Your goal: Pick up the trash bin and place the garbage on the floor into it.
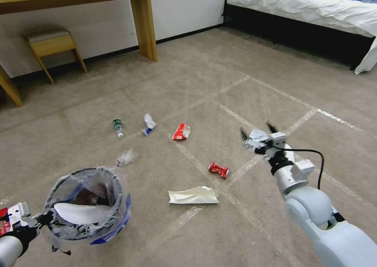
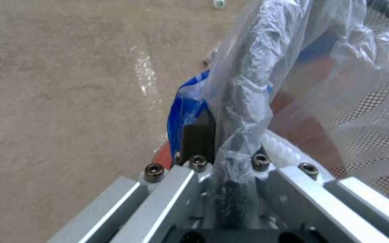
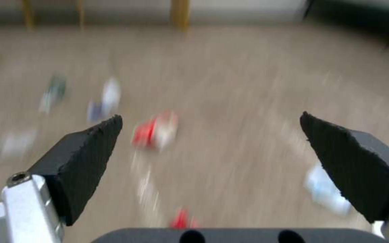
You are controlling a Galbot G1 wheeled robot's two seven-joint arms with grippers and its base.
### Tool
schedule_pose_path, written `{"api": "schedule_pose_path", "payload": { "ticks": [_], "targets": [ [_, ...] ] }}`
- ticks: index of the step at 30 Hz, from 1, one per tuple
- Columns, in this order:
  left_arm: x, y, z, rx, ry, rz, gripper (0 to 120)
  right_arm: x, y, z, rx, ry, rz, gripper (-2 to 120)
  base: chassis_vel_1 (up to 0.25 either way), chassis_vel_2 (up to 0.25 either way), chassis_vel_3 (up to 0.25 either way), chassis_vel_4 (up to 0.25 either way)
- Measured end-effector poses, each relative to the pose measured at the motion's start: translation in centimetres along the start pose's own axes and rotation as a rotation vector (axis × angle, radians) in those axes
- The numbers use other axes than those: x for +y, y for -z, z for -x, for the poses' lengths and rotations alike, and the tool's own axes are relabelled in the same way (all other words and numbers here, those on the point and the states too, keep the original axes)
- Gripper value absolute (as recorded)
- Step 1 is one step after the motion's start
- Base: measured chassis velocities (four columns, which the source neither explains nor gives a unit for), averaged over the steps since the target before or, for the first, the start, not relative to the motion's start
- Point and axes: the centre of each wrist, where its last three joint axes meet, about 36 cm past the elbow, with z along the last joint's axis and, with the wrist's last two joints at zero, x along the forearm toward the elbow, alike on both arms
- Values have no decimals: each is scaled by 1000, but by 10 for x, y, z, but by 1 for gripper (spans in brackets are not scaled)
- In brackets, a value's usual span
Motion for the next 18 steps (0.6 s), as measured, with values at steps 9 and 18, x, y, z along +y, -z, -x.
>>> {"api": "schedule_pose_path", "payload": {
  "ticks": [9,18],
  "targets": [
    [-1,-2,-2,-2,2,-8,1,8,-15,31,401,255,-169,100,0,0,0,0],
    [-4,-11,-11,-2,14,-21,1,-20,-47,81,470,668,-410,100,0,0,0,0]
  ]
}}
